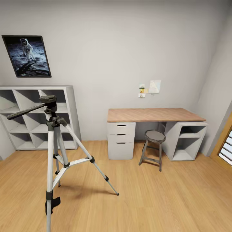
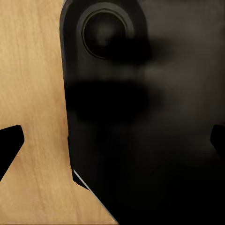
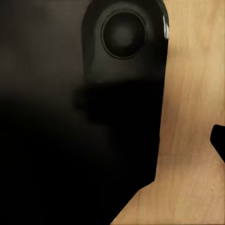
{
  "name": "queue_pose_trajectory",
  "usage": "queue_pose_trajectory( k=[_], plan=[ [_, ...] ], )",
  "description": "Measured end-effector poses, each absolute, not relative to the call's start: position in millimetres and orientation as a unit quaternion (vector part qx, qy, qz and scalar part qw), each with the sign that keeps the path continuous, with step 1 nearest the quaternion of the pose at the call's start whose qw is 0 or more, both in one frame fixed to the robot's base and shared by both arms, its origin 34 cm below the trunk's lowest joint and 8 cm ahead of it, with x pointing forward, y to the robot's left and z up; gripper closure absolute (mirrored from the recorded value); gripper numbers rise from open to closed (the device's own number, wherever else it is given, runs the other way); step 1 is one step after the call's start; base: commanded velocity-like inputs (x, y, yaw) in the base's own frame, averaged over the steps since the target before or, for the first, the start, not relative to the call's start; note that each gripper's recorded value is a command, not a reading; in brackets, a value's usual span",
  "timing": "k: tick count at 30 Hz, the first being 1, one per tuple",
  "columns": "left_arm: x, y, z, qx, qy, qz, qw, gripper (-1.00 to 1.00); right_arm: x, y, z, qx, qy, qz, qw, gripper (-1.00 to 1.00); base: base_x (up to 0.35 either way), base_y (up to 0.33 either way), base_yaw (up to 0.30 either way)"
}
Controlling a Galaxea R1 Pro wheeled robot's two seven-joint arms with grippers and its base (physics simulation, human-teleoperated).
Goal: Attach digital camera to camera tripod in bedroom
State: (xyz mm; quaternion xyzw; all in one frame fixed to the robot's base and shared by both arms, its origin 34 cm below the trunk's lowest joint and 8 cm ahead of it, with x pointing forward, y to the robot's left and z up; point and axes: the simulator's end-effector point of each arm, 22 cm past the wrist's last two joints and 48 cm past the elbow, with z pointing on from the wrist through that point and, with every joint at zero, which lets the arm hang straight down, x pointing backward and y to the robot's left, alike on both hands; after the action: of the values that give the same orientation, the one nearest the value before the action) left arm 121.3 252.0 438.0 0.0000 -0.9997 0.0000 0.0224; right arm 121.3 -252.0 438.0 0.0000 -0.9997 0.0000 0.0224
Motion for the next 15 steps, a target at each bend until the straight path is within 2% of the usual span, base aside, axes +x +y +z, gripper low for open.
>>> queue_pose_trajectory(
  k=[15],
  plan=[
    [122.5, 250.7, 438.0, 0.000, -1.000, 0.001, 0.022, -1.00, 127.7, -243.8, 437.8, 0.002, -1.000, -0.005, 0.019, -1.00, 0.000, 0.000, 0.000]
  ],
)
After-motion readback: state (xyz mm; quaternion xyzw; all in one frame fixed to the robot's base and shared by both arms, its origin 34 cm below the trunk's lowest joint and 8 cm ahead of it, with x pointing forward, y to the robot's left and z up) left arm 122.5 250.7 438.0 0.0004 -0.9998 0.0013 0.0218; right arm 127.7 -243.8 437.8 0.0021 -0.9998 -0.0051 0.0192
